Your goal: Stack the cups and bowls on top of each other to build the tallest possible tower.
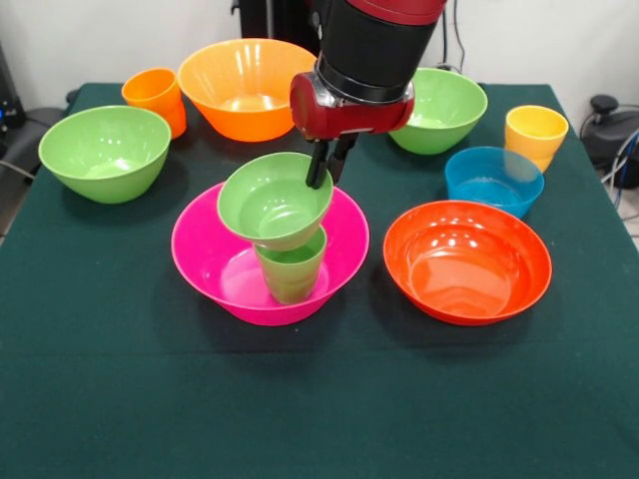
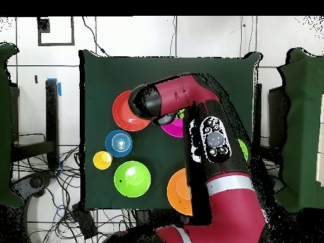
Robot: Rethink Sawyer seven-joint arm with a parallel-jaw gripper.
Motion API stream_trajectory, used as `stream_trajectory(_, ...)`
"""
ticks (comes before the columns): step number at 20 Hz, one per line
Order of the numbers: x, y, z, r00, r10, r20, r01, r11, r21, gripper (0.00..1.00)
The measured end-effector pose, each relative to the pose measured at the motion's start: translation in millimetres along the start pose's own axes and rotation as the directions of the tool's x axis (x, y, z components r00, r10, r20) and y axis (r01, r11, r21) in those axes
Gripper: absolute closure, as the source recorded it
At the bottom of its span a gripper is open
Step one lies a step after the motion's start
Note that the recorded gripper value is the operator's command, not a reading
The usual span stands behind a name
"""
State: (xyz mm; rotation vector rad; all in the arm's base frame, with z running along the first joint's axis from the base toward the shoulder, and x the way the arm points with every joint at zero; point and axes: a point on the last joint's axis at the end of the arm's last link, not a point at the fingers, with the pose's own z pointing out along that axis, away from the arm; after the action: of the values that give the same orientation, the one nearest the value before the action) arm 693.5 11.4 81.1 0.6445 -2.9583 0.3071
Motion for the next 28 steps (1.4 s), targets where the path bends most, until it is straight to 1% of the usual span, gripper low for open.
stream_trajectory(6, -2.1, 0.1, -0.4, 1.0, 0.001, 0.008, -0.001, 0.9999, -0.012, 1.0)
stream_trajectory(11, -5.2, 4.1, -0.9, 0.9999, -0.004, 0.015, 0.005, 0.9998, -0.021, 1.0)
stream_trajectory(28, -7.4, 7.3, -1.0, 0.9997, -0.011, 0.02, 0.011, 0.9996, -0.026, 1.0)
